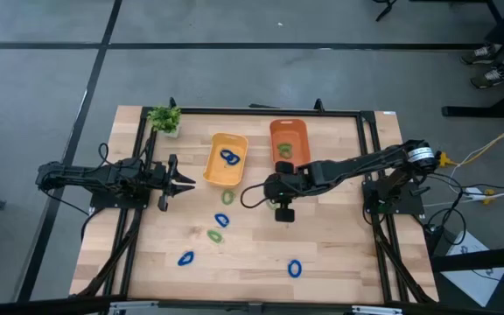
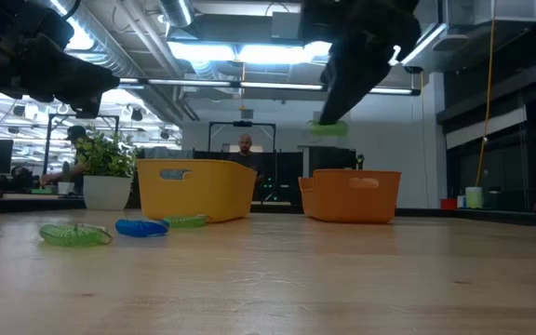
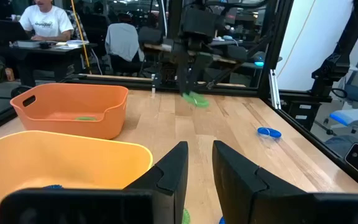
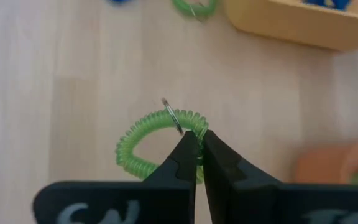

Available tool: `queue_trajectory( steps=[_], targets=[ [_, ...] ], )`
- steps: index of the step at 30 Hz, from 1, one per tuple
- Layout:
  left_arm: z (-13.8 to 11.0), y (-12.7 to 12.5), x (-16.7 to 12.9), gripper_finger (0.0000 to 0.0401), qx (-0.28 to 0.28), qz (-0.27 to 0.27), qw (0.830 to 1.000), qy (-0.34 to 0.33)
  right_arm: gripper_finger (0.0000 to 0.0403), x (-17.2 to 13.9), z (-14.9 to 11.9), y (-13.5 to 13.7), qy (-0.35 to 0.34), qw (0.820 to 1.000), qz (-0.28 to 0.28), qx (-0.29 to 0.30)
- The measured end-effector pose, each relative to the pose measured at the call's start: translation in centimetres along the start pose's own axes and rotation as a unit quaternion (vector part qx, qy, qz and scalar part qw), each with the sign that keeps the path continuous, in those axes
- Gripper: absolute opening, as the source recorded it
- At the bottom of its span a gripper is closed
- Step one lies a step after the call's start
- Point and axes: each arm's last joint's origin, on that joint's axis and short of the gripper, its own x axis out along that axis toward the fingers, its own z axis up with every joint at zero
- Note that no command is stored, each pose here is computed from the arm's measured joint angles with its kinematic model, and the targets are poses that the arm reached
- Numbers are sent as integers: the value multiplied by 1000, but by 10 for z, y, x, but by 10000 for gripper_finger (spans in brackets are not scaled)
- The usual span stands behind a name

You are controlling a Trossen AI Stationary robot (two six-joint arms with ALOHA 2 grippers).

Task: Sort items
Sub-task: Put the green keychain into the orange bin

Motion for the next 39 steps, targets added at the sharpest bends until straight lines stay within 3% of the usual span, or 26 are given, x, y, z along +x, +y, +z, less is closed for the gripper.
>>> queue_trajectory(
  steps=[7,16,39],
  targets=[
    [0,0,0,70,0,0,1000,0,12,-40,-12,-24,14,1000,-19,-5],
    [0,0,0,70,0,0,1000,0,12,-81,-20,-61,-27,998,-49,3],
    [0,0,0,70,0,0,1000,0,12,-85,-27,-148,-62,983,-146,90]
  ],
)
